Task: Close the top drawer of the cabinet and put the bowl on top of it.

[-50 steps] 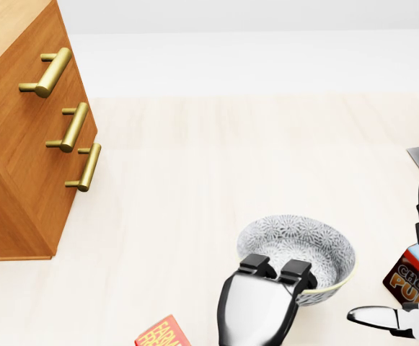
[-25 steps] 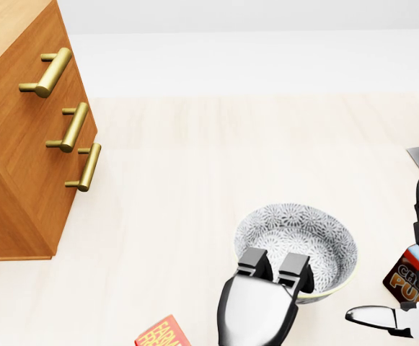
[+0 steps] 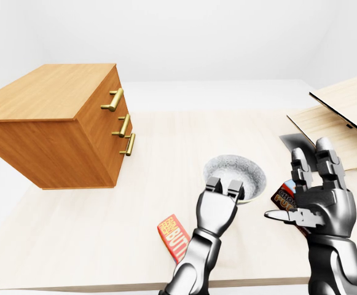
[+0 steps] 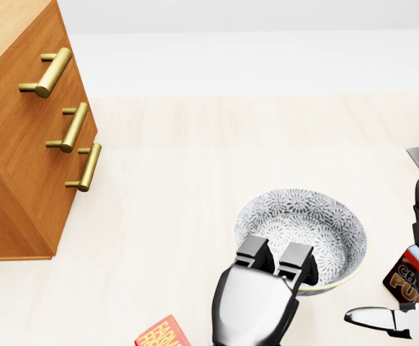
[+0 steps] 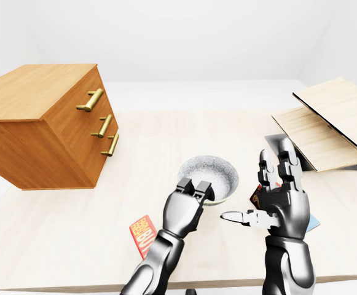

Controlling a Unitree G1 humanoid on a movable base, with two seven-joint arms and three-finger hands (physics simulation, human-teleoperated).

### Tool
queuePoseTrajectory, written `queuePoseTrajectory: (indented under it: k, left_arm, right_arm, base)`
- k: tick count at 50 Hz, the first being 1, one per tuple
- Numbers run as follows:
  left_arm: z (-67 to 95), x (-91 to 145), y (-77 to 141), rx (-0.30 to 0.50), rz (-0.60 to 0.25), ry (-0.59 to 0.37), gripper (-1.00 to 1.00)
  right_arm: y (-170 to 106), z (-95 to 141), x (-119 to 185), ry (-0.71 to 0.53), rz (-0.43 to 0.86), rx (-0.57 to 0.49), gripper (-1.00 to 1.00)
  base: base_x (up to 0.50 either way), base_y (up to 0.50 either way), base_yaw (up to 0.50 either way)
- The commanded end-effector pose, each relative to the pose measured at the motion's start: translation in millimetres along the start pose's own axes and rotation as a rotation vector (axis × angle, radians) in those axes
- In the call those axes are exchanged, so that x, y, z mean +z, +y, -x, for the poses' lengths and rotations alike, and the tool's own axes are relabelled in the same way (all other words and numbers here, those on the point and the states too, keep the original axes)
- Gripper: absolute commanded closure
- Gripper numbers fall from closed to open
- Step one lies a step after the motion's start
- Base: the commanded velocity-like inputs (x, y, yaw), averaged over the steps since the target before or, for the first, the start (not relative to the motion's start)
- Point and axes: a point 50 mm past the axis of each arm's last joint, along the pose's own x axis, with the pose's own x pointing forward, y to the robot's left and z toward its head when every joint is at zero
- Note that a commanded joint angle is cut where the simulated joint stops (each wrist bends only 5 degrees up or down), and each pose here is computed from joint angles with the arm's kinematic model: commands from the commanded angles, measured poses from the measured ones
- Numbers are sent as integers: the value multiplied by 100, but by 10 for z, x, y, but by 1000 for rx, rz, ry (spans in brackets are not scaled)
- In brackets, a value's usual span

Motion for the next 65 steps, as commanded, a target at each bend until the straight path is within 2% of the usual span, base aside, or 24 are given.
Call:
queuePoseTrajectory:
  k: [1,9,24,36,51,55,65]
  left_arm:
    - [-25,53,212,61,-10,-34,100]
    - [-47,70,677,135,-3,-58,100]
    - [-31,70,1260,220,-26,-71,100]
    - [11,49,1588,275,-68,-56,100]
    - [-130,-89,1960,342,-115,-15,100]
    - [-179,-118,2028,327,-123,-13,100]
    - [-257,-164,2304,349,-183,-21,100]
  right_arm:
    - [2,7,-2,2,0,1,-100]
    - [4,6,-2,2,0,2,-100]
    - [12,12,-16,9,3,9,-100]
    - [16,-5,-38,17,4,12,-100]
    - [38,-12,-65,29,7,16,-100]
    - [41,-22,-68,28,7,15,-100]
    - [51,-24,-72,30,9,15,-100]
  base:
    - [0,0,0]
    - [0,0,0]
    - [0,0,0]
    - [0,0,0]
    - [0,0,0]
    - [0,0,0]
    - [0,0,0]
